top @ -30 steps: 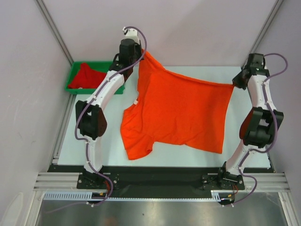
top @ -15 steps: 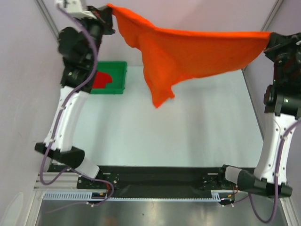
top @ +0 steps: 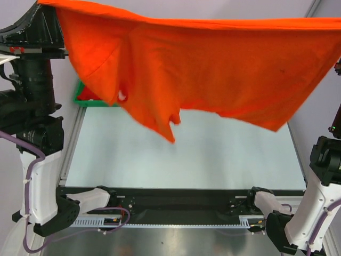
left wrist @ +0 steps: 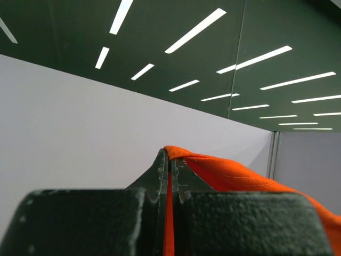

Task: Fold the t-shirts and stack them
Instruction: Flatten the tshirt out

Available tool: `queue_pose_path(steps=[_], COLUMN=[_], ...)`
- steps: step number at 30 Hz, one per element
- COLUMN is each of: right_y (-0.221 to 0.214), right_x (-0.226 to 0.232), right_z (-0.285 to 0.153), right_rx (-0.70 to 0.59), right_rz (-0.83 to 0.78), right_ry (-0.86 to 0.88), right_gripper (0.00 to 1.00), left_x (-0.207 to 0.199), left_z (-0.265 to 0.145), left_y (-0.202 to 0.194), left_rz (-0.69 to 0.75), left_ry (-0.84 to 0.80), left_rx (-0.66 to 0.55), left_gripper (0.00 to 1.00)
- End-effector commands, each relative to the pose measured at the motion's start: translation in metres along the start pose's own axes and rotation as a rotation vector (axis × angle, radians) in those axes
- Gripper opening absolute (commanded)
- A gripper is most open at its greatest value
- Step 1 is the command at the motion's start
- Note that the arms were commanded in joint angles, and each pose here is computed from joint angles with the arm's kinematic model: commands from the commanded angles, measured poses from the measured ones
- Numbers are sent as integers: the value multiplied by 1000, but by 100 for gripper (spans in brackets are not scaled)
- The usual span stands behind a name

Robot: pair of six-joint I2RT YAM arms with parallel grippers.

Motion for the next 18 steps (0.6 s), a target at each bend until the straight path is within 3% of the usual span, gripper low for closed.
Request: queue_pose_path(steps=[1, 5, 9, 10, 12, 13, 15, 16, 18], right_y=[-13, -73, -149, -160, -213, -225, -279, -295, -329], right_x=[-17, -41, -69, -73, -93, -97, -122, -129, -147], right_z=[10, 18, 16, 17, 9, 12, 4, 5, 2], right_rx=[0, 128, 266, 265, 389, 368, 480, 481, 539], right_rz=[-62, -100, -111, -111, -125, -135, -168, -183, -214], right_ry=[-105, -171, -219, -219, -254, -246, -289, -290, -315], right_gripper=[0, 0, 0, 0, 0, 0, 0, 0, 0], left_x=[6, 25, 53, 66, 82, 96, 115, 128, 142], left_z=[6, 13, 5, -10, -22, -39, -62, -87, -106], left_y=[-3, -60, -155, -196, -237, -278, -336, -373, -414], left_rz=[37, 79, 112, 129, 146, 151, 152, 157, 170], left_ry=[26, 72, 84, 98, 132, 164, 182, 199, 201], left_rx=[-30, 82, 246, 332, 400, 495, 568, 647, 684], left_gripper=[0, 0, 0, 0, 0, 0, 1, 1, 0])
Point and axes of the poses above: each gripper's point midway between its finger pads, its own z axis out along the fingers, its own x axis along the line the jaws close on, y = z × x, the point moved 8 cm from there along -z, back along the fingers, and after that the axes turned 6 degrees about -z, right-handed, at the moved point
